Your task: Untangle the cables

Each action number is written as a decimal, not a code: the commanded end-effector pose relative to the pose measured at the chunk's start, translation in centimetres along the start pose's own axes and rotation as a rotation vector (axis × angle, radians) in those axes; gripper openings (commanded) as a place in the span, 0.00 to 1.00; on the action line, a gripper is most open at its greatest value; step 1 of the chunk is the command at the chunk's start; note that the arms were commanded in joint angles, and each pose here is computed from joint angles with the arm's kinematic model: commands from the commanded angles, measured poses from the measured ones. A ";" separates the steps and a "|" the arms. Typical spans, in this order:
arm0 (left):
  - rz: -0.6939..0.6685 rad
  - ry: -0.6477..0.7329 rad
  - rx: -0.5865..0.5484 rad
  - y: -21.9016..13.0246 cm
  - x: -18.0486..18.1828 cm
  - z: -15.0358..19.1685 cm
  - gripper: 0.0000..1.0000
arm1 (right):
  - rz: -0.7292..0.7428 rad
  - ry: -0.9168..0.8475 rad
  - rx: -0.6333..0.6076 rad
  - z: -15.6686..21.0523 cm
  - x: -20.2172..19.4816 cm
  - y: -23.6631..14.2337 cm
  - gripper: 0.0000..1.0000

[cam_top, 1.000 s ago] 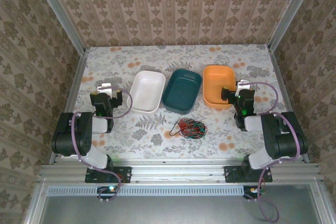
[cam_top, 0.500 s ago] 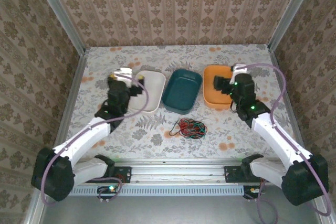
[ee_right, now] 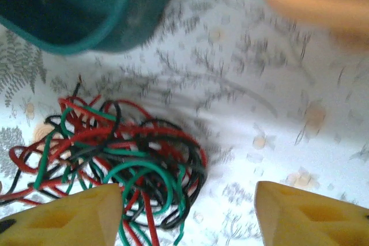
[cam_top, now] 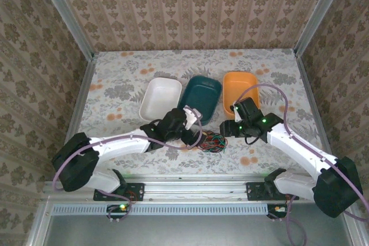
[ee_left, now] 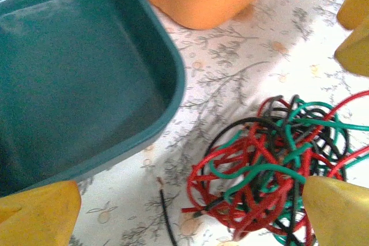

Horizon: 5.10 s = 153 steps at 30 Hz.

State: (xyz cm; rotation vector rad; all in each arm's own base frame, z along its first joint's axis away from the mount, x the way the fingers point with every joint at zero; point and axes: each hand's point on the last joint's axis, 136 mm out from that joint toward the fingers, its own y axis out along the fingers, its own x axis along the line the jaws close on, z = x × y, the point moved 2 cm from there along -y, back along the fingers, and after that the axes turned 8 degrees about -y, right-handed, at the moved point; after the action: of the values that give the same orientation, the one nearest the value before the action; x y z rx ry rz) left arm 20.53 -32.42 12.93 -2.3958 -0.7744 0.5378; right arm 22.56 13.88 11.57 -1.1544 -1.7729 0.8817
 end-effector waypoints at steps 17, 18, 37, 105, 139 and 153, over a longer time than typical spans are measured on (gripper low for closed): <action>0.103 0.051 0.052 3.0 -2.3 -1.1 0.95 | -0.134 0.027 0.110 2.4 1.8 0.7 0.13; 0.104 0.051 0.068 3.3 -2.3 -0.8 0.95 | -0.130 0.023 0.101 2.2 1.8 0.5 0.11; -0.033 0.131 0.277 7.9 -0.7 4.8 0.91 | -0.140 0.059 -0.210 -3.8 3.1 -6.4 0.00; 0.034 0.079 0.202 5.1 -0.9 2.1 0.00 | -0.252 -0.002 -0.373 -6.2 4.0 -12.6 0.00; -0.103 0.006 0.233 3.2 1.6 6.4 0.00 | 0.218 0.115 -1.049 -20.8 -4.3 -26.4 0.00; -0.090 0.017 0.229 3.2 1.3 5.8 0.00 | 0.233 0.247 -0.783 -18.9 -8.3 -12.8 0.00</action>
State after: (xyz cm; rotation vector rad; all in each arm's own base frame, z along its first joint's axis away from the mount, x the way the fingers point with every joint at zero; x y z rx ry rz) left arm 19.93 -31.39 5.48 -2.1312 -0.7655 0.5350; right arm 36.61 4.22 30.20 -1.9109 -1.8886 0.1400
